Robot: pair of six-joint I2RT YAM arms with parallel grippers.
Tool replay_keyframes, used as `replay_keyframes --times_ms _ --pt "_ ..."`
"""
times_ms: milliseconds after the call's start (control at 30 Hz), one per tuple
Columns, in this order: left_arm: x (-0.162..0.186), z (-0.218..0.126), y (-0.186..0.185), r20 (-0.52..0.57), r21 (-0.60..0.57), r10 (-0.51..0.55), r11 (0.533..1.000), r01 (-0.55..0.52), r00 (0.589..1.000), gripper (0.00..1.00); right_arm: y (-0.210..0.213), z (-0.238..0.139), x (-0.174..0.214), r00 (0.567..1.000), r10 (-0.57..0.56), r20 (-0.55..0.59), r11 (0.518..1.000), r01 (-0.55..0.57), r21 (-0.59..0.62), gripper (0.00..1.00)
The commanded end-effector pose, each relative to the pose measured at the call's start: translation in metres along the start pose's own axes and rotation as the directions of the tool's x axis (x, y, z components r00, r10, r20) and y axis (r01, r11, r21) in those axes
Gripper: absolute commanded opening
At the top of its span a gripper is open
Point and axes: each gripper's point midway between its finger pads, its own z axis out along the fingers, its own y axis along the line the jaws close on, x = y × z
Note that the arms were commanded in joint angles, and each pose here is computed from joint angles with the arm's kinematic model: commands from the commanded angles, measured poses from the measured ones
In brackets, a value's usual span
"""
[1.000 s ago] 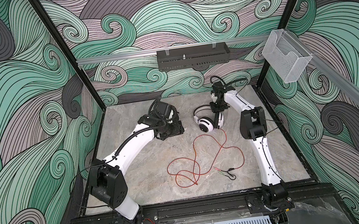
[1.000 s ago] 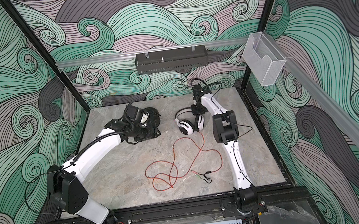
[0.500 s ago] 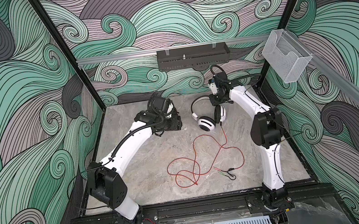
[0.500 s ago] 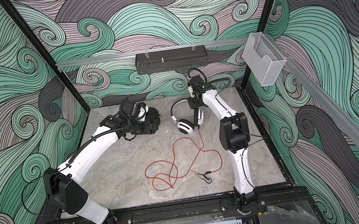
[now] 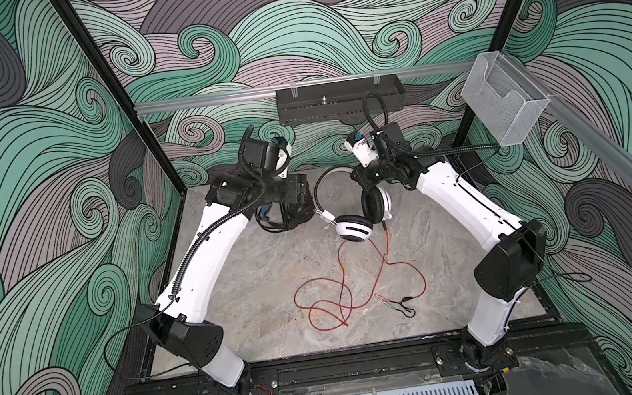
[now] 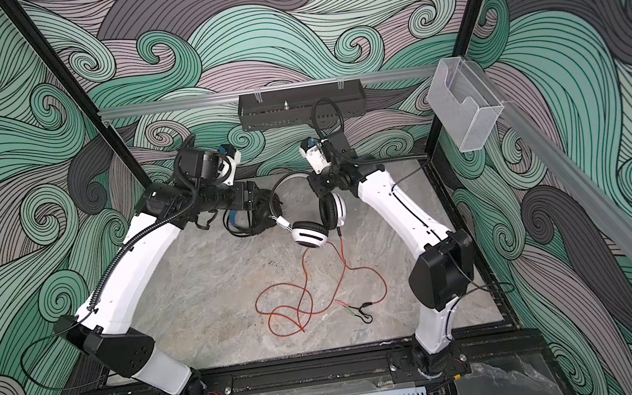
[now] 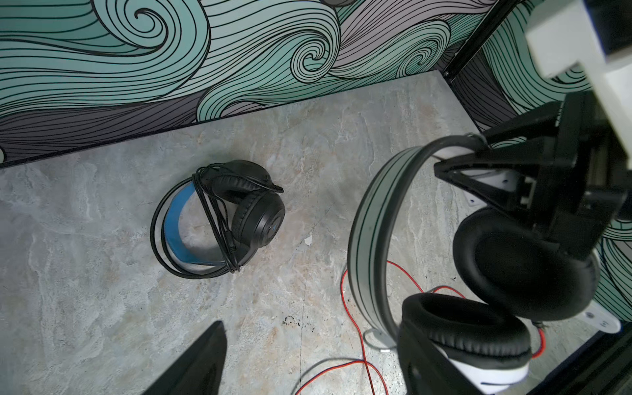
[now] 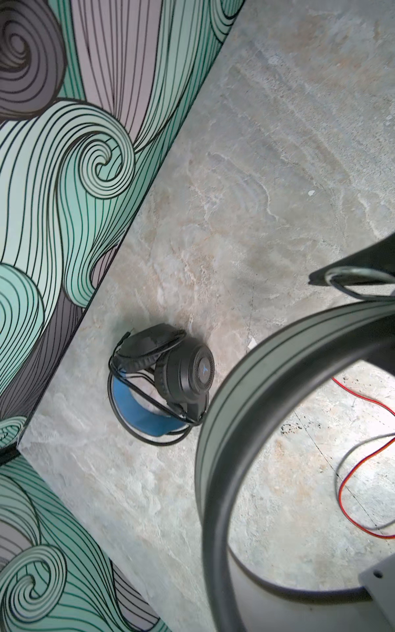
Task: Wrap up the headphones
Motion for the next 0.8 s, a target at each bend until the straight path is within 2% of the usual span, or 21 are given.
replay_keyframes --times_ms 0,200,300,467,667,733,767 --pt "0.019 -0.008 -0.004 -0.086 0.037 0.003 0.999 0.0 0.996 0.81 0.022 -0.016 -0.012 0.996 -0.066 0.067 0.996 0.069 -0.048 0.0" --pt "0.034 -0.011 -0.011 -0.143 0.056 0.013 0.998 -0.005 0.99 0.81 0.061 -0.025 -0.008 0.978 -0.193 0.074 0.978 0.198 -0.068 0.0" --pt "0.036 -0.016 -0.012 -0.133 0.061 0.012 0.998 -0.004 0.991 0.81 0.073 -0.023 -0.005 0.972 -0.225 0.068 0.97 0.23 -0.077 0.0" --pt "0.057 -0.006 -0.02 -0.202 0.056 0.029 0.998 -0.018 0.979 0.81 0.089 -0.023 -0.009 0.958 -0.276 0.073 0.956 0.282 -0.08 0.0" --pt "0.078 0.007 -0.008 -0.258 -0.051 -0.016 0.999 0.003 0.966 0.77 0.101 -0.022 -0.01 0.951 -0.301 0.073 0.948 0.307 -0.089 0.0" --pt "0.083 0.011 -0.001 -0.26 -0.101 -0.034 0.995 0.008 0.965 0.72 0.106 -0.023 -0.01 0.947 -0.311 0.078 0.944 0.317 -0.095 0.0" --pt "0.084 0.013 0.004 -0.254 -0.126 -0.045 0.992 0.013 0.966 0.67 0.109 -0.022 -0.009 0.945 -0.318 0.073 0.941 0.324 -0.096 0.0"
